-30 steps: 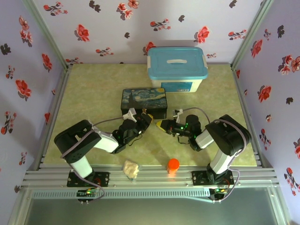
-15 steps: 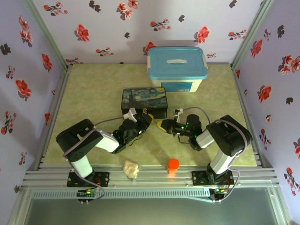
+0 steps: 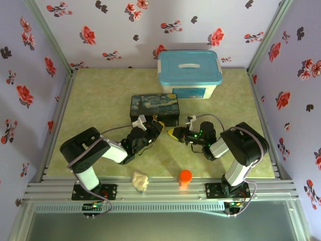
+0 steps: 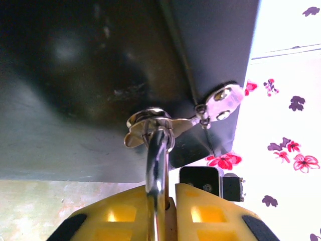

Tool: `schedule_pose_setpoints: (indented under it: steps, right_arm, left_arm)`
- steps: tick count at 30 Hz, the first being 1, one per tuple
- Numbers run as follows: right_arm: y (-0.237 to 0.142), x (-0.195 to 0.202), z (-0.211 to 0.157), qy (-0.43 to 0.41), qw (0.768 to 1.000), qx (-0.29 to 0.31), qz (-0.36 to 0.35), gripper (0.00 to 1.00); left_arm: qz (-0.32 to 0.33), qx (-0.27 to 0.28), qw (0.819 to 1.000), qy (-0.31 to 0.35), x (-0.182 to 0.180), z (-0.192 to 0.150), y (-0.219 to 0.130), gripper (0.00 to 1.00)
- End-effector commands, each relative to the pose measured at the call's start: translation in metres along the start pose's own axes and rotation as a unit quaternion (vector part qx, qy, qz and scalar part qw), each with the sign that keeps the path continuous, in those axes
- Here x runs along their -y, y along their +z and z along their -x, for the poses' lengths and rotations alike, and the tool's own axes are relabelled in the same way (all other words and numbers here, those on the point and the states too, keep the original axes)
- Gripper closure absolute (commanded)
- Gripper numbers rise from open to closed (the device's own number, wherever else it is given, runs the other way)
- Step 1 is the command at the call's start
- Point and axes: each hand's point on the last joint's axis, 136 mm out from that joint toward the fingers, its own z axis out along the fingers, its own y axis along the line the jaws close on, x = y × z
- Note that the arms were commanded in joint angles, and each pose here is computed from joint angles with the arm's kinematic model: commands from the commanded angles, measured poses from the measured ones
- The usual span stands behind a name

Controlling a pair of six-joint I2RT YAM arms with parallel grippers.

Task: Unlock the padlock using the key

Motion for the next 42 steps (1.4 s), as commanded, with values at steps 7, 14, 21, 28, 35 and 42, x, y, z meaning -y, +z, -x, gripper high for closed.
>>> schedule_pose_setpoints:
  steps: [7,14,21,28,35,42]
  right_arm:
    - [0.007,-0.031,0.022,-0.025,0.998,0.026,0.046,1.0]
    - [0.005,-0.038,0.02,0.022,0.998,0.025,0.054,1.0]
    - [0.01,-0.023,0.027,0.05,0.998,0.017,0.042,1.0]
    - [0.013,-0.034,0.031,0.053,0.997,0.013,0.055,1.0]
    - [0.012,-0.027,0.031,0.001,0.998,0.065,0.026,1.0]
    - [0.01,-0.04,0.031,-0.007,0.996,0.083,0.038,1.0]
  left_arm:
    - [-0.053,-0.067,0.996,0.01,0.029,-0.031,0.003,1.0]
    - [-0.064,-0.071,0.995,0.015,0.032,-0.033,0.007,1.0]
    - [-0.079,-0.079,0.994,0.014,0.04,-0.038,0.006,1.0]
    - [-0.069,-0.088,0.994,0.013,0.032,-0.045,0.007,1.0]
    - [-0.077,-0.093,0.993,0.007,0.04,-0.047,0.011,1.0]
    - [-0.074,-0.095,0.993,0.006,0.037,-0.052,0.015,1.0]
